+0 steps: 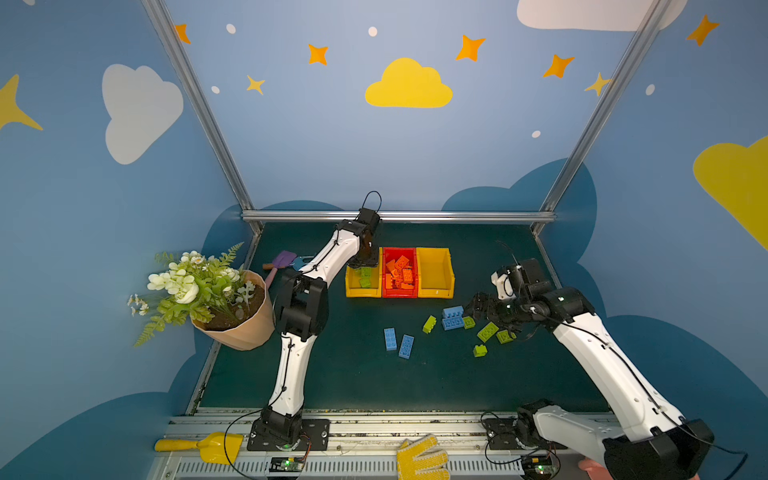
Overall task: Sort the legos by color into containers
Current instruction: 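Carry the green brick into the yellow bin nearest the left gripper, release, then reach the left gripper to a green brick next to the blue bricks, grasp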
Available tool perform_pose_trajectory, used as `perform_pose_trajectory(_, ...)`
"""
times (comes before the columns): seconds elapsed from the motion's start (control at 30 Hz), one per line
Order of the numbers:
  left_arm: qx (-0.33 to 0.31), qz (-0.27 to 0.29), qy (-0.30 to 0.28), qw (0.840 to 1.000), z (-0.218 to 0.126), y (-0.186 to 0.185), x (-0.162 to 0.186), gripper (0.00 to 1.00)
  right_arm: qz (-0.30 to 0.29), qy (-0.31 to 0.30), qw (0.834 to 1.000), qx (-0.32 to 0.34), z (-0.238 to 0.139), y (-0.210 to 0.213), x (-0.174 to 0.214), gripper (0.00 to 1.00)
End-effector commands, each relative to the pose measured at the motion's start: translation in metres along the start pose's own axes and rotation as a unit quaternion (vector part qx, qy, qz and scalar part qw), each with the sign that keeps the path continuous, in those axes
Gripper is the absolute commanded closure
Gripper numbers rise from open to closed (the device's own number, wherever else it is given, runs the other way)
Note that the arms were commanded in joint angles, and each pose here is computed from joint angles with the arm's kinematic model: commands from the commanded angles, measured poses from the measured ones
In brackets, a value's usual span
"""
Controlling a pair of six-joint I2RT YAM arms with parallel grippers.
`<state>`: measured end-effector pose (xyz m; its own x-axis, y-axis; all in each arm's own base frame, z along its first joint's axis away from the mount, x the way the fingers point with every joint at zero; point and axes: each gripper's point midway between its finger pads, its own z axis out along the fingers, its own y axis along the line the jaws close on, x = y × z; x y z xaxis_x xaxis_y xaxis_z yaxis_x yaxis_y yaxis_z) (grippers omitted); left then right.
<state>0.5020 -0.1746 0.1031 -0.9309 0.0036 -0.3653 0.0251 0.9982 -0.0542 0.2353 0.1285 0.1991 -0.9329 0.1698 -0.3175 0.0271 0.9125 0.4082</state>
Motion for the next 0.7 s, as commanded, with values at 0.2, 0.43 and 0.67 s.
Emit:
perform_pose_trajectory(0.2, 0.019, -0.009, -0.002, 1.000, -0.024, -0.005, -0.003, 0.36, 0.009, -0.011, 1.000, 0.007, -0.010, -0.001, -0.005, 0.07)
perform_pose_trajectory(0.43, 0.058, 0.023, -0.016, 0.998, -0.059, -0.032, 0.030, 0.36, 0.003, -0.008, 1.000, -0.002, -0.012, 0.003, -0.005, 0.07)
perform_pose_trajectory(0.67, 0.094, 0.107, -0.023, 0.989, -0.081, -0.100, 0.105, 0.36, -0.001, -0.005, 1.000, 0.001, -0.016, -0.005, 0.012, 0.07)
